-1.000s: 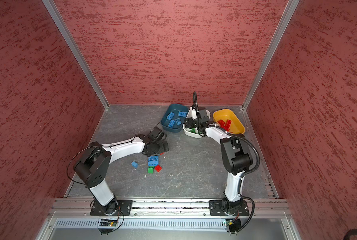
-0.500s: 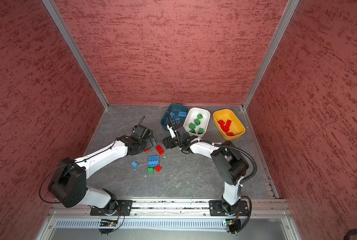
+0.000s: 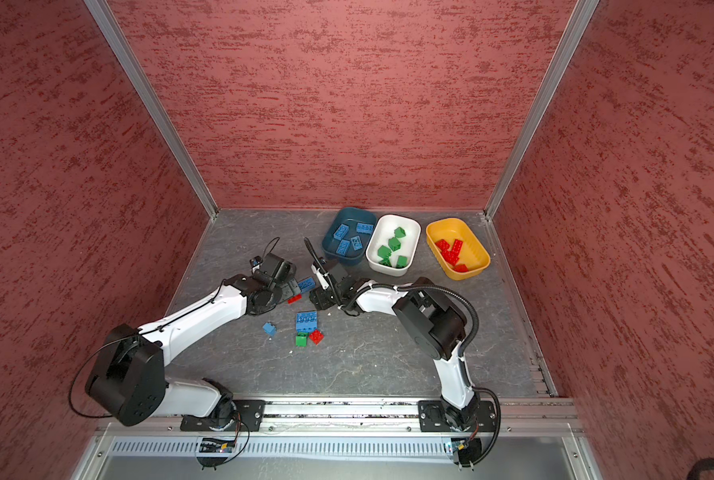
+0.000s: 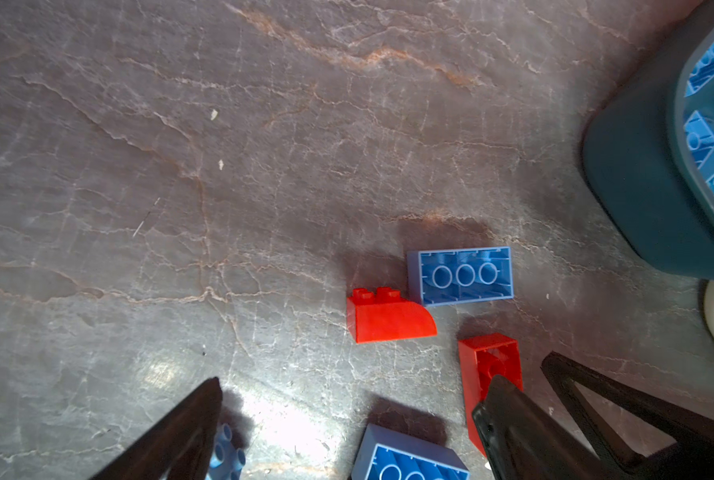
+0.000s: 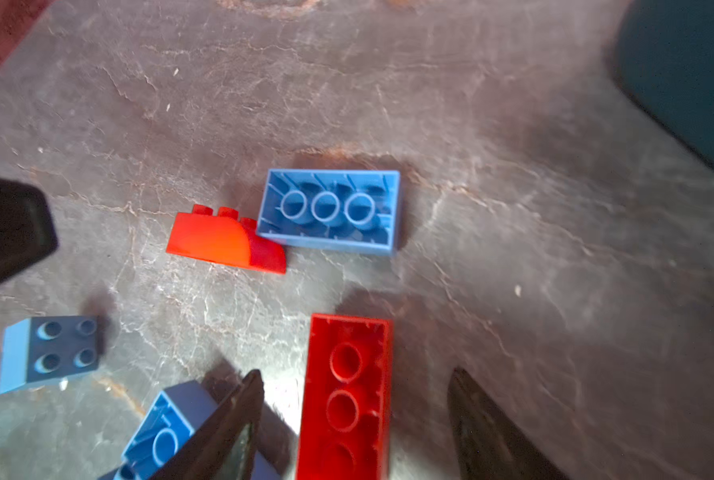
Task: Sort the legos into containers by color
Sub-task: 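Grasp a red 2x4 brick from the pile with the right gripper, then carry the red brick into the yellow bin and release it with the right gripper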
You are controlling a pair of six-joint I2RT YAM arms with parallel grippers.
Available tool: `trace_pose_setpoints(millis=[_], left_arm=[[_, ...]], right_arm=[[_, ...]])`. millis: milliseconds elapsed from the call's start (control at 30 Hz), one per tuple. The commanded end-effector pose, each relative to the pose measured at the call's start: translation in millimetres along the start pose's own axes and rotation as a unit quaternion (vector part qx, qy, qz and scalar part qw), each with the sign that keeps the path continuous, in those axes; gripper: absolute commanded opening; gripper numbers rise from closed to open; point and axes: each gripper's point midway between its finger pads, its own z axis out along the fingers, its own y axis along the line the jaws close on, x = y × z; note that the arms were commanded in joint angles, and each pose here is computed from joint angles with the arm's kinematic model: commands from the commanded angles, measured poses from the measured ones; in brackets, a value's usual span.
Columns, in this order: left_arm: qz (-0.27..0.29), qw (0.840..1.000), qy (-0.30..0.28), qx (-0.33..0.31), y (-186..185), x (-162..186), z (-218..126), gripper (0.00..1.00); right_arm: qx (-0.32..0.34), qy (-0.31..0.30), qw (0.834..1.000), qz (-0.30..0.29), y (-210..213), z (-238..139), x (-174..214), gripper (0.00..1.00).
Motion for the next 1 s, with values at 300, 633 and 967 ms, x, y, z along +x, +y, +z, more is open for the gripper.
trace_pose_setpoints(millis=[300, 633, 967], left_arm=[[-0.012, 0.999, -0.010, -0.031, 18.4, 0.0, 1.5, 0.99], [0.001, 1.000, -0.014, -0.026, 10.6, 1.8, 2.5, 0.99], [0.060, 0.998, -0.024, -0.009, -24.0, 5.7, 2.1, 0.99]], right_arm=[[0.084, 0.037, 0.994, -0.066, -5.8, 23.8, 16.6, 0.52], [0.076, 0.025, 0.992, -0.096, -8.6, 5.0, 14.3, 0.33], [0.081, -0.013, 0.995, -0.056, -42.3, -40.4, 15.1, 0.23]])
